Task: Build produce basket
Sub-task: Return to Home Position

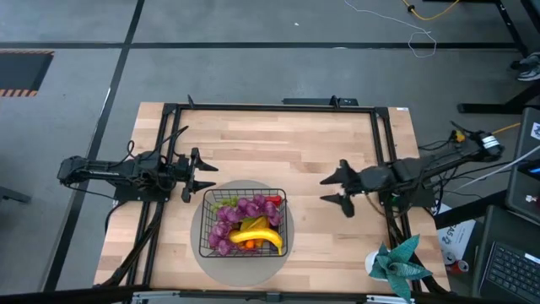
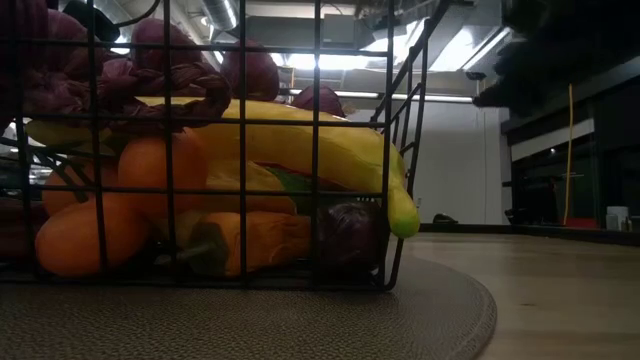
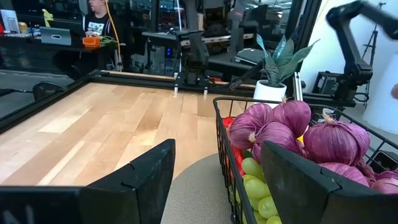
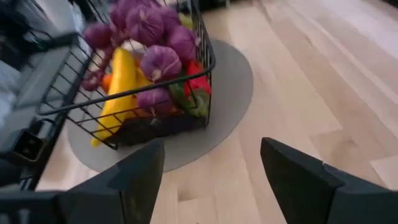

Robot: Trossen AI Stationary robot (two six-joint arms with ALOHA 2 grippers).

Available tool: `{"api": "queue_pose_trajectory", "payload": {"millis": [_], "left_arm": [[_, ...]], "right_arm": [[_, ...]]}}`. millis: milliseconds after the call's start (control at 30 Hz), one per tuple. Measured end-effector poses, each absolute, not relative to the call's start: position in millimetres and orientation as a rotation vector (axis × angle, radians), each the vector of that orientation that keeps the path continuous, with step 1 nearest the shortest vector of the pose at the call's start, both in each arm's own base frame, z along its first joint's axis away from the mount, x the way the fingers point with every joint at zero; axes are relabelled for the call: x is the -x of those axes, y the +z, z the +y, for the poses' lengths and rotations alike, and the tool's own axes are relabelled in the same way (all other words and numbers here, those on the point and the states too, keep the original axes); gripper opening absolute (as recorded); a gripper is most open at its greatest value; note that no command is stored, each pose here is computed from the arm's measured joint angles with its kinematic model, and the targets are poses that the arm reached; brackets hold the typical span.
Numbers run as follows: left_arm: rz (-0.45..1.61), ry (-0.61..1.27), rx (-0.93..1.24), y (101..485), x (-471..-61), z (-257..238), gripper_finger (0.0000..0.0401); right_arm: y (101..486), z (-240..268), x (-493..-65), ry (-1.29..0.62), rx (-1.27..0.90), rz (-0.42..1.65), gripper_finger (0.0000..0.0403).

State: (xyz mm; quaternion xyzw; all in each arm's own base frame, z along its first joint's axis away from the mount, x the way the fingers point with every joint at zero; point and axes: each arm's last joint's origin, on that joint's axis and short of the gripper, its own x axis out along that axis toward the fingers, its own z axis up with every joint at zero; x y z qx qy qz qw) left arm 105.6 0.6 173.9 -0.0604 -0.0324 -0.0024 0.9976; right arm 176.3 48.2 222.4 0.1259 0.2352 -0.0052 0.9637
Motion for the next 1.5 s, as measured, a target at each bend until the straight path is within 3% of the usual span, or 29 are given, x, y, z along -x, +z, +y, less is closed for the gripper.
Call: {"api": "queue_pose_trajectory", "payload": {"millis": [233, 467, 667, 1067, 1300, 1500], "left_arm": [[-0.065, -0.005, 0.121, 173.8, -105.7, 0.6, 0.0231], [-0.065, -0.005, 0.121, 173.9, -105.6, 0.6, 0.0231], [-0.065, -0.005, 0.121, 173.8, -105.6, 0.6, 0.0231], [-0.065, -0.005, 0.121, 173.9, -105.6, 0.6, 0.0231], [-0.065, -0.005, 0.121, 173.9, -105.7, 0.6, 0.0231], [-0.065, -0.005, 0.121, 173.9, -105.7, 0.6, 0.0231]], "right_arm": [[179.5, 31.2, -133.4, 0.023, -0.338, 0.342, 0.0268], [174.2, 26.1, -112.5, 0.132, -0.304, 0.208, 0.0268], [162.7, 21.7, -102.0, 0.089, -0.261, 0.142, 0.0268], [172.0, 13.7, -94.8, 0.049, -0.230, -0.013, 0.0268], [171.6, 6.8, -95.5, -0.042, -0.274, -0.020, 0.0268], [171.3, 4.6, -95.8, -0.060, -0.188, -0.022, 0.0268]]}}
